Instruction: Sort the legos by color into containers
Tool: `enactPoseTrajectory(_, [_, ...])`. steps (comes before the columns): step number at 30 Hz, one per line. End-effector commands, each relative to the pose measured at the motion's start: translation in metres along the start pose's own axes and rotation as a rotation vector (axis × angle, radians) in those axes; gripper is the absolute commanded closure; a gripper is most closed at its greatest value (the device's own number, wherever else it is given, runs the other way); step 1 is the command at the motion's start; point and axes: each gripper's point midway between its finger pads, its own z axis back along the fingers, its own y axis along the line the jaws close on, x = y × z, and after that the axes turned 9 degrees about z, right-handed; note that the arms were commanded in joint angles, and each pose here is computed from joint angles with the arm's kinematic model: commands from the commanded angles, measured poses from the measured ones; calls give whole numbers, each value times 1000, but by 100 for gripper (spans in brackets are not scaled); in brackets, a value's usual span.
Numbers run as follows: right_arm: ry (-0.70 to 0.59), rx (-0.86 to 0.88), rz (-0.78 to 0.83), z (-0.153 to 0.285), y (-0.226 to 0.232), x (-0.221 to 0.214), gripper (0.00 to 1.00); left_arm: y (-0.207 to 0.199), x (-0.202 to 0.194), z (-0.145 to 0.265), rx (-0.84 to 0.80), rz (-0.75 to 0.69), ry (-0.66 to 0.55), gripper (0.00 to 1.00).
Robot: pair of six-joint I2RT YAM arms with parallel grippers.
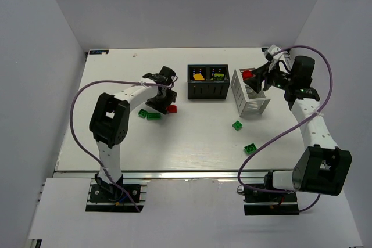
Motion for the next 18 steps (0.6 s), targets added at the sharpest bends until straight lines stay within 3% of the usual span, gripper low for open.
enactPoseTrajectory(1, [-40,-34,27,9,-6,12,37,-2,-2,-4,26,57,20,31])
enactPoseTrajectory(14, [-49,-44,0,17,-8,10,37,-2,10,-33,73,84,7,33])
enactPoseTrajectory(18, [-50,-44,-7,17,-7,10,37,8,12,-37,94,73,10,40])
